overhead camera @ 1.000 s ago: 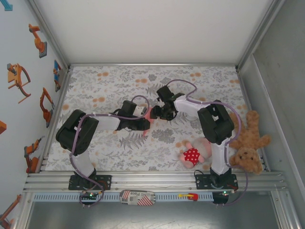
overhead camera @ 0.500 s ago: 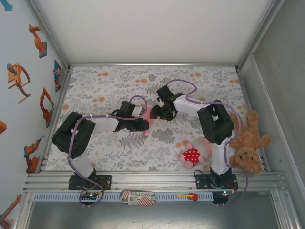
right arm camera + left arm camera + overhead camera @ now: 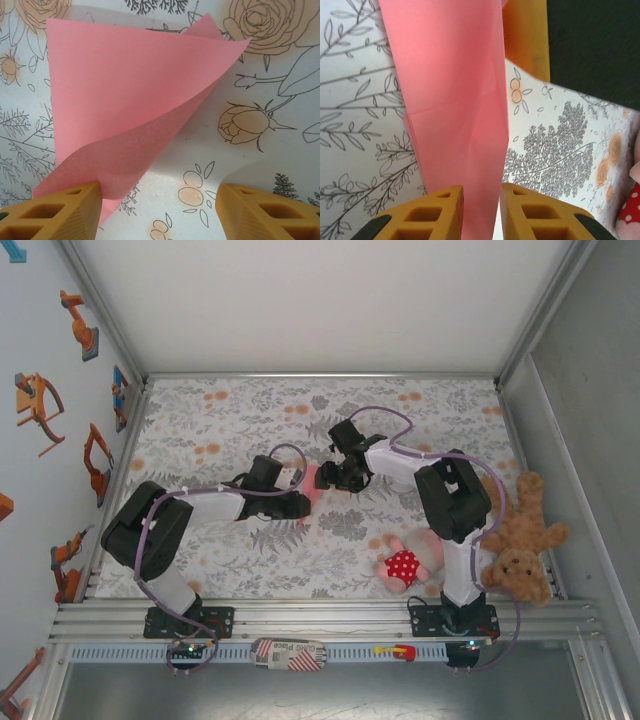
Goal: Fold a paper plane with a square sheet of paper (pick it up from the middle)
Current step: Fold the wing for the fifth time at the center of the table.
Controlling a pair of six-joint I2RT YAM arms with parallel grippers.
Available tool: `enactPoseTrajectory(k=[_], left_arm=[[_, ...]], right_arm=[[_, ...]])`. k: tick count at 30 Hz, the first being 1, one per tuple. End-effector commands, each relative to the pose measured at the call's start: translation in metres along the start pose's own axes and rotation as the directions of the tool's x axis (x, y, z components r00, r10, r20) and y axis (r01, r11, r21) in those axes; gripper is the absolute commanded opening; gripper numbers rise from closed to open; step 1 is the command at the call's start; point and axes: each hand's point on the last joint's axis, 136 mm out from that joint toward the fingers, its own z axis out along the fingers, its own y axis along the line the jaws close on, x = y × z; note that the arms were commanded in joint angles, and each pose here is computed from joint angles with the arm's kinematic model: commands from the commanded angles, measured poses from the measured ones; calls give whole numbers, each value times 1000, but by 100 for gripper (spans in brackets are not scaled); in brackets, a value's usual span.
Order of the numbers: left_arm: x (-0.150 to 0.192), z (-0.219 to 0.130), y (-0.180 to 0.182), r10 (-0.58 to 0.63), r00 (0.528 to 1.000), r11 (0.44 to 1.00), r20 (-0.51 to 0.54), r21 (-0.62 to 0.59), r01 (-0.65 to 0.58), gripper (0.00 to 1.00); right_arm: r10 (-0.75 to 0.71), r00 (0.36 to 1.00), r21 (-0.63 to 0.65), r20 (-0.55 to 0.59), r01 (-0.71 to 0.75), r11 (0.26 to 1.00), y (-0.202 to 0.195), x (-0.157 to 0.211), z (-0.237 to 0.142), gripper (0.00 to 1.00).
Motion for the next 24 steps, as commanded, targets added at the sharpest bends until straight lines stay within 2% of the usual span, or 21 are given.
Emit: enactPoseTrajectory(k=[1, 17, 24], left_arm=[[9, -1, 2, -18, 1000, 1000, -22, -20, 18, 25], [19, 7, 13, -42, 999, 998, -33, -44, 41, 14], [21, 10, 15, -49, 998, 998, -31, -37, 48, 12]], right_arm=[[17, 996, 114, -83, -8, 993, -41, 29, 58, 63], [5, 998, 84, -66, 0, 997, -35, 28, 52, 65], [-101, 995, -15, 24, 101, 995, -6, 9, 18, 66]])
